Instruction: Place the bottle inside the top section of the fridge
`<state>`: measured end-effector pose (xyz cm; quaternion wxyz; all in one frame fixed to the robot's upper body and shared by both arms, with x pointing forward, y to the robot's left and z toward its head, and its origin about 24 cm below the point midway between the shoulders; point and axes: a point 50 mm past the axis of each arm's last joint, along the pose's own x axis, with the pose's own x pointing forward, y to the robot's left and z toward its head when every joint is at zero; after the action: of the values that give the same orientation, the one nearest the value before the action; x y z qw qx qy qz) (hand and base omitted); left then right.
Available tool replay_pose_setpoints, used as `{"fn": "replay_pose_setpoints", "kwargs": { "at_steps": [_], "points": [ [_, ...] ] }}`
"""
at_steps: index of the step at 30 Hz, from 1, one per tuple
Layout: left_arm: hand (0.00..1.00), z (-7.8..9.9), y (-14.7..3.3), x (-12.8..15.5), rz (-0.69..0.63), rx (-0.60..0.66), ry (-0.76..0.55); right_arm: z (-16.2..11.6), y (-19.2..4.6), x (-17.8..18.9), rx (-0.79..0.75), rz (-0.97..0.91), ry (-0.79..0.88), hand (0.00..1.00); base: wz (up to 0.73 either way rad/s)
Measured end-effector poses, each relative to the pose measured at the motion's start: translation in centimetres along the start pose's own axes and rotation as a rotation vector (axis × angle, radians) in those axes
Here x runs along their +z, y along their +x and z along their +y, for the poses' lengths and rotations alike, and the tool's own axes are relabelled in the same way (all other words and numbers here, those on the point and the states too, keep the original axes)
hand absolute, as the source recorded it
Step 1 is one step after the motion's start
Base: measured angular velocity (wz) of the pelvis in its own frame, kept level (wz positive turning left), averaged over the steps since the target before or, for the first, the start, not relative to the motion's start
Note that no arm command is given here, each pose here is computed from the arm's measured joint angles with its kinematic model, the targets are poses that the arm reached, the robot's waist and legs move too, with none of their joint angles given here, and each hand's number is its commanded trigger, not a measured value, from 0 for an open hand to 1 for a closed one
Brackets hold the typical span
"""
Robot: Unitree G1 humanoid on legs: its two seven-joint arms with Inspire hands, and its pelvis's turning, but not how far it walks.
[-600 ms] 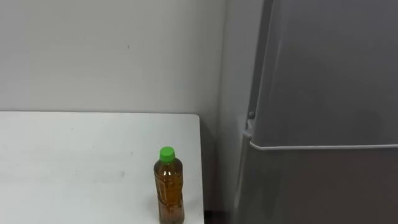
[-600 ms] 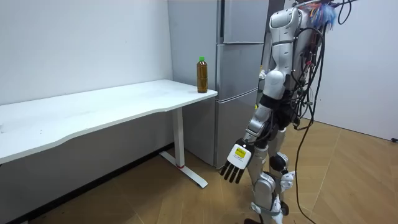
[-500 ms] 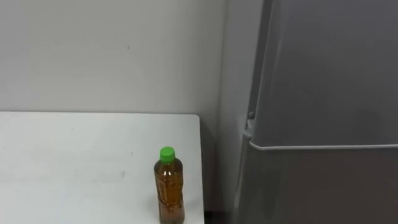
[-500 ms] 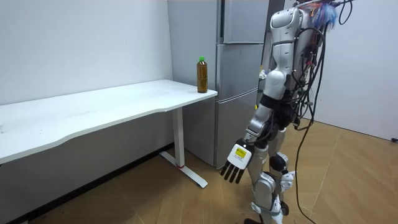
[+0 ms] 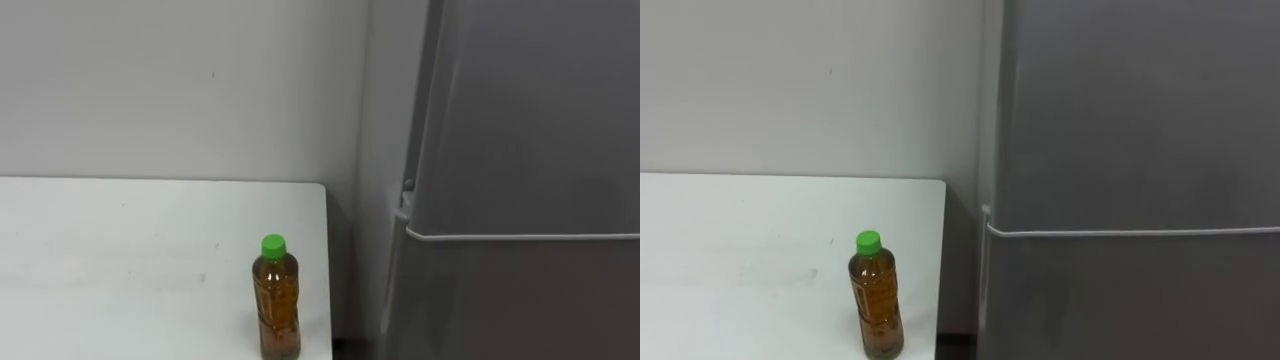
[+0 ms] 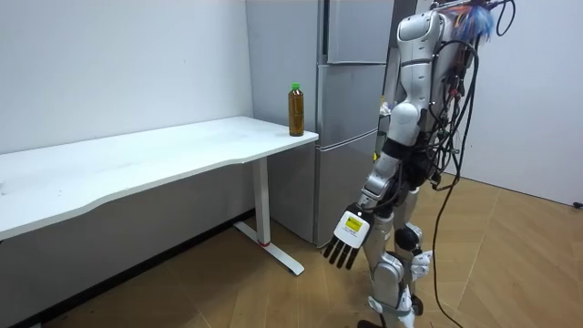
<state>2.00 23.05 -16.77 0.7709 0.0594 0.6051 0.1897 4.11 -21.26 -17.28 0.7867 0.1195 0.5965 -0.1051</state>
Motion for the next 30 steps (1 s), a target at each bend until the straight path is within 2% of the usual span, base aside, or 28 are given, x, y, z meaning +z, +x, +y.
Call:
{"fn": "replay_pose_setpoints", "kwargs": {
  "at_steps": [11,21,30],
  "points": [
    [0.00,-0.1,0.0,-0.2,0.016,0.001,-0.051,-0.1,0.0,0.1,0.000,-0.003,0.001,0.00,0.00],
    [0.00,0.2,0.0,-0.3,0.056,0.035,-0.269,-0.2,0.0,0.0,-0.012,-0.004,0.018,0.00,0.00],
    [0.00,1.7,0.5,2.6,0.007,0.151,-0.495,-0.4,-0.1,0.3,-0.008,-0.016,0.025,0.00,0.00]
  ]
}}
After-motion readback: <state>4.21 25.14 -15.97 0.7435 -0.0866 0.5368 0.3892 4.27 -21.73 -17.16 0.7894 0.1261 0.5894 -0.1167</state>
